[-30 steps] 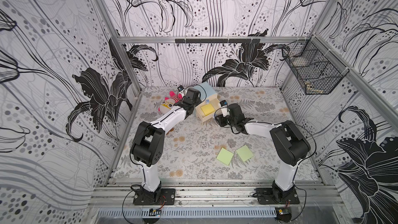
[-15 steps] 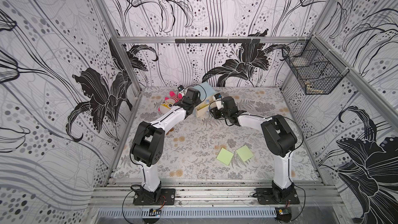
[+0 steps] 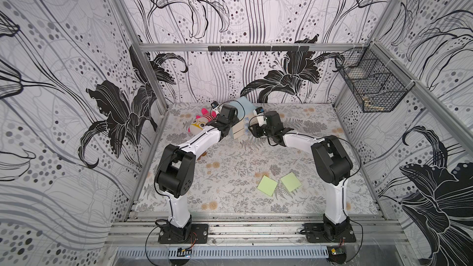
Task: Please put the sticky notes in the drawer by color
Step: Close the drawer in the storage box, then move the storage box to the center of the board.
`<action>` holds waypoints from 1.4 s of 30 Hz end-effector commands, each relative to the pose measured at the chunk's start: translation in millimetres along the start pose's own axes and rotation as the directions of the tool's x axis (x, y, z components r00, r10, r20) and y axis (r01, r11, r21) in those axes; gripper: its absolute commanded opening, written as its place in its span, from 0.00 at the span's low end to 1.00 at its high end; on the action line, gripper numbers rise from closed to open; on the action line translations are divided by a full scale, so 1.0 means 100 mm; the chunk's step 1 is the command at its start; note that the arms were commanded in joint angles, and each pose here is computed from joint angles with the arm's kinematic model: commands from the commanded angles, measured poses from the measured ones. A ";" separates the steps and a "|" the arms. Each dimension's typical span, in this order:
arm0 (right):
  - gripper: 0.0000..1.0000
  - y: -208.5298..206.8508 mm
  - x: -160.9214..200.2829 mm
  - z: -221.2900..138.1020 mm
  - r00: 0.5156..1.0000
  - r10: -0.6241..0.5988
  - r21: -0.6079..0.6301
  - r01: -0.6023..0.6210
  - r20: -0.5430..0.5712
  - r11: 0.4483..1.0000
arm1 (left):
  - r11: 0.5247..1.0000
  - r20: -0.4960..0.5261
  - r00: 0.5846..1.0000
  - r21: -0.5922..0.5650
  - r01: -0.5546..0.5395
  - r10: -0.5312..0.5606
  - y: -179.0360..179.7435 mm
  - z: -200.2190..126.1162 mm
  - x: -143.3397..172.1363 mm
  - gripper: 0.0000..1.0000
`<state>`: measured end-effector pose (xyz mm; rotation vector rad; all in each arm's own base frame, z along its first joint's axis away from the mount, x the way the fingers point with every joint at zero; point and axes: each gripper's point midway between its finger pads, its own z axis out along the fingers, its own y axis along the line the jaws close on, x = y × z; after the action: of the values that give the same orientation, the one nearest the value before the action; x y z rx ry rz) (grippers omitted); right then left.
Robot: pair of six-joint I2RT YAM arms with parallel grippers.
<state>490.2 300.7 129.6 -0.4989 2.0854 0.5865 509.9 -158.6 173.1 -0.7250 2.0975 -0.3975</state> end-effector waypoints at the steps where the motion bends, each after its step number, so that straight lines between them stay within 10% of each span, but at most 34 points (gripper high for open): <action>1: 0.62 -0.05 -0.52 -0.45 0.992 0.004 -0.038 0.001 0.123 0.999 | 1.000 -0.010 1.000 0.004 -0.030 0.030 0.03 -0.07 0.02 0.61; 12: 0.88 -0.37 -0.99 0.06 0.991 0.130 -0.164 -0.134 -0.039 0.977 | 0.994 0.049 0.999 0.108 -0.007 0.002 -0.24 0.07 -0.18 0.94; 22: 0.89 -0.37 -1.14 0.38 0.987 0.151 -0.224 -0.161 -0.060 0.961 | 0.990 0.010 1.000 0.142 -0.008 0.007 -0.35 0.24 -0.08 0.83; 34: 0.58 -0.23 -0.81 0.41 0.965 0.195 -0.308 -0.242 -0.178 0.920 | 0.954 -0.077 0.994 0.296 -0.050 0.076 -0.57 0.19 0.14 0.70; 42: 0.56 -0.12 -0.69 0.10 0.963 0.178 -0.312 -0.235 -0.201 0.921 | 0.922 -0.118 0.985 0.380 -0.075 0.129 -0.72 -0.09 0.38 0.70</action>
<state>578.4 285.8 180.8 -0.4496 2.1774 0.9726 533.0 -181.0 169.0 -0.5615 2.0896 -0.5791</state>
